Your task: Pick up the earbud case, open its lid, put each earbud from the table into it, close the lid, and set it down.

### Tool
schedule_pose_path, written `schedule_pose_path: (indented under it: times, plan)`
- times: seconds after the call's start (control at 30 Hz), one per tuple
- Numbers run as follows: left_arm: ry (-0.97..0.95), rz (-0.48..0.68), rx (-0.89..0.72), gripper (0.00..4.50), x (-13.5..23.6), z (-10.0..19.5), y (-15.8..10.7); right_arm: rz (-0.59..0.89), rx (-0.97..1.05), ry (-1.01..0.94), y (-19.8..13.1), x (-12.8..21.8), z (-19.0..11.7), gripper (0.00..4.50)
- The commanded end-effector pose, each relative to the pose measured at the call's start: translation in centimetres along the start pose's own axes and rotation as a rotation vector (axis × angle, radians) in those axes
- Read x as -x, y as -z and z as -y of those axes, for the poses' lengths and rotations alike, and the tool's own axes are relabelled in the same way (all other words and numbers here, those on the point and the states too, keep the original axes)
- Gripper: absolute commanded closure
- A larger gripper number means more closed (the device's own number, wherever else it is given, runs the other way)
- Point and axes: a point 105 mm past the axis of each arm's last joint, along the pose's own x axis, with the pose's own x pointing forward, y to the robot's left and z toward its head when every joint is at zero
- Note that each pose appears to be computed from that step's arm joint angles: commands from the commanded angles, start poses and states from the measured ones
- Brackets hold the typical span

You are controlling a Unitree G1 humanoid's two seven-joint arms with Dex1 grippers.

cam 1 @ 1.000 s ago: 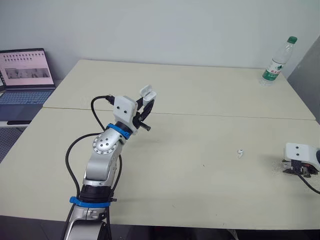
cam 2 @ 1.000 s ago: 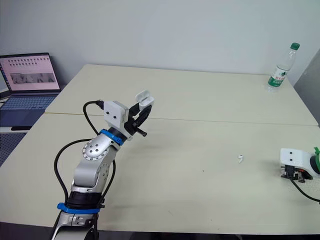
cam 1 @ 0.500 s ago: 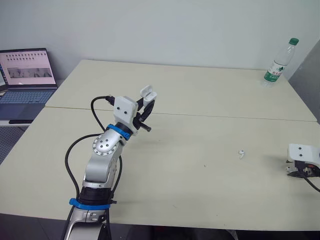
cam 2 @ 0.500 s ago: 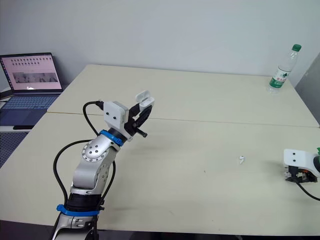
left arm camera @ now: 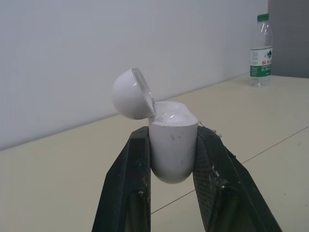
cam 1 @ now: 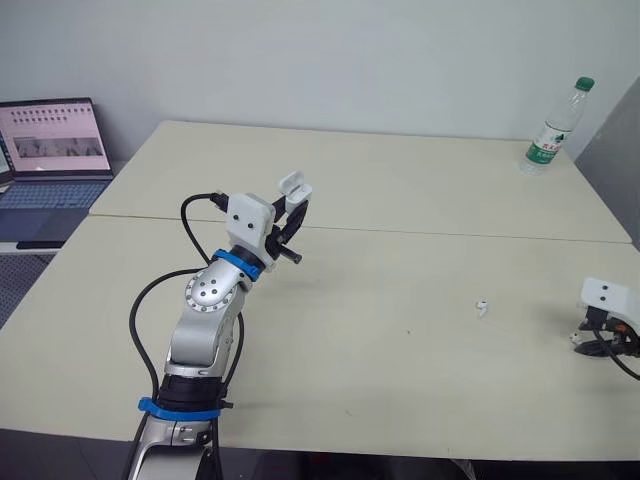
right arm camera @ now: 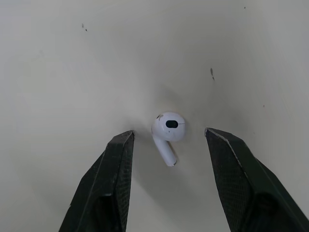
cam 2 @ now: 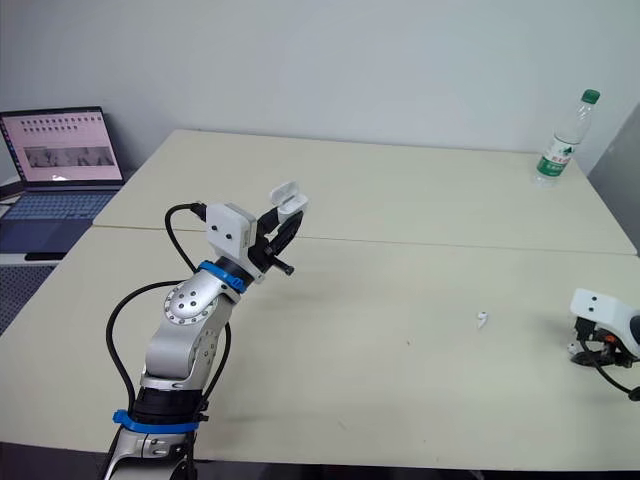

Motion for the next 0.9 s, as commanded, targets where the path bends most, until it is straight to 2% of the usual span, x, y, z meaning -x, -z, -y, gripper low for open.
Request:
schedule_pose_path:
  times: [0.03,0.4,0.5,0.63,0.77,0.9]
  plan:
    - [0.014,0.056,-0.023,3.71,-0.2,0.2,-1.5,0.036,-0.007,-0.007,-0.8,0.0,-0.3,2.09]
    - [0.01,0.049,-0.022,3.71,0.0,0.2,-1.3,0.028,-0.011,0.005,-0.6,-0.4,-0.3,2.09]
    - [0.008,0.047,-0.023,3.71,0.1,0.1,-1.3,0.016,-0.006,0.005,-0.4,-0.4,-0.2,2.66]
    - [0.006,0.046,-0.025,3.71,0.0,0.0,-1.3,0.019,-0.004,0.011,-0.3,-0.5,0.0,4.05]
    - [0.007,0.047,-0.025,3.71,0.0,0.1,-1.3,0.052,0.003,0.025,-1.3,-0.5,0.5,4.1]
    - [0.012,0.057,-0.01,3.71,0.0,0.3,-1.4,0.262,-0.016,-0.063,-7.1,0.1,-0.3,4.1]
